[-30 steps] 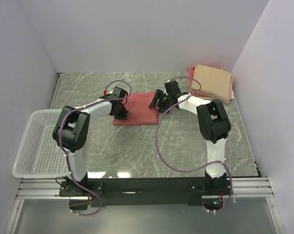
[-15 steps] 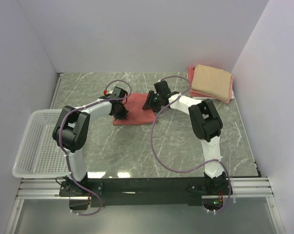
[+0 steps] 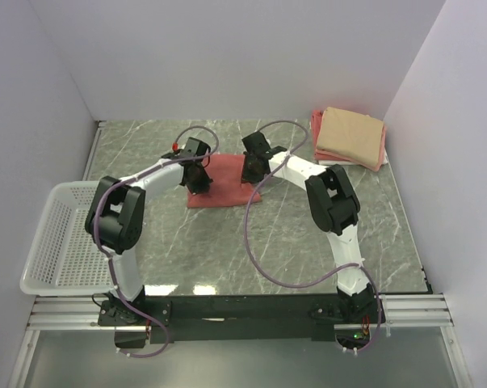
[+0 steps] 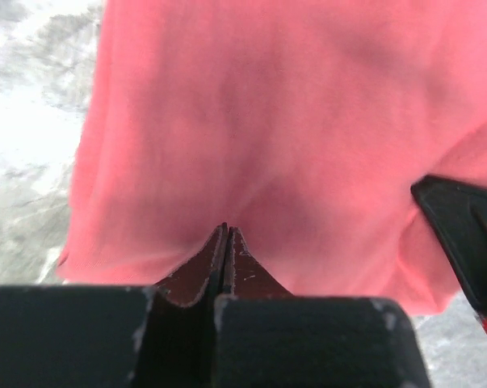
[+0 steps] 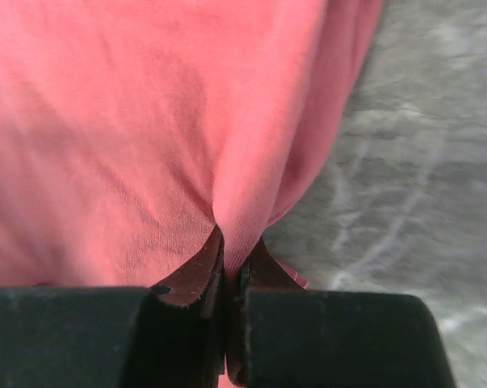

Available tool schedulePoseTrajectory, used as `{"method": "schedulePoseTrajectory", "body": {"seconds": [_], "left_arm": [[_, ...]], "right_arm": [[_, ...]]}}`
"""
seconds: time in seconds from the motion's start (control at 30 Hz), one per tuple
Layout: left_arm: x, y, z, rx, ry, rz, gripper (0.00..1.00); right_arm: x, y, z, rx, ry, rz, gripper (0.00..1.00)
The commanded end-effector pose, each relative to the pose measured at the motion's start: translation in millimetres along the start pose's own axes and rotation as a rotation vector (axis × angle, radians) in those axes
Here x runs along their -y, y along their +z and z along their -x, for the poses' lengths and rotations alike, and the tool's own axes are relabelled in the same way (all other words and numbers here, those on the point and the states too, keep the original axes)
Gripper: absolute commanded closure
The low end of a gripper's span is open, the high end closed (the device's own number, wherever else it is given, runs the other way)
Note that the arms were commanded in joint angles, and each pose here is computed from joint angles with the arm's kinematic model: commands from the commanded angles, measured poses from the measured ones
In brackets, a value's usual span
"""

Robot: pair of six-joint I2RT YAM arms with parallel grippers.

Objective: Fold and stack the t-shirts
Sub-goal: Neatly place the folded tshirt to the corner

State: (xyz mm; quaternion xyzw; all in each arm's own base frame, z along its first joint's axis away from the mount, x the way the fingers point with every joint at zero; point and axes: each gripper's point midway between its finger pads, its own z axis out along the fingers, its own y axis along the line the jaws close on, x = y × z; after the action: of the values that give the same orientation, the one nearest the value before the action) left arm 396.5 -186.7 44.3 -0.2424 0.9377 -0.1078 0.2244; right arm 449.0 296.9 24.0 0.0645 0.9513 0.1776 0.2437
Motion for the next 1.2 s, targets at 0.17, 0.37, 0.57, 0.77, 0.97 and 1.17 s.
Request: {"method": "schedulePoseTrajectory", "body": {"seconds": [0.17, 0.37, 0.57, 0.77, 0.97, 1.17], "left_arm": [[10, -80, 38, 0.113, 0.066, -0.103, 0.99], [-1, -102, 23, 0.103, 0.117, -0.149, 0.99], [-12, -110, 7, 0.078, 0.181, -0.186, 0.99], [-7, -123, -5, 0.034, 0.246, -0.255, 0.99], [-9, -125, -6, 0.027, 0.297, -0.26, 0.99], [-12, -120, -8, 0.021, 0.309, -0.261, 0.99]], "right_arm": [[72, -42, 56, 0.179, -0.234, -0.459, 1.0], [101, -64, 101, 0.229, -0.325, -0.592, 1.0], [115, -97, 145, 0.284, -0.464, -0.712, 1.0], [131, -127, 187, 0.332, -0.541, -0.79, 1.0], [121, -154, 224, 0.394, -0.608, -0.815, 1.0], [132, -176, 255, 0.443, -0.604, -0.873, 1.0]]}}
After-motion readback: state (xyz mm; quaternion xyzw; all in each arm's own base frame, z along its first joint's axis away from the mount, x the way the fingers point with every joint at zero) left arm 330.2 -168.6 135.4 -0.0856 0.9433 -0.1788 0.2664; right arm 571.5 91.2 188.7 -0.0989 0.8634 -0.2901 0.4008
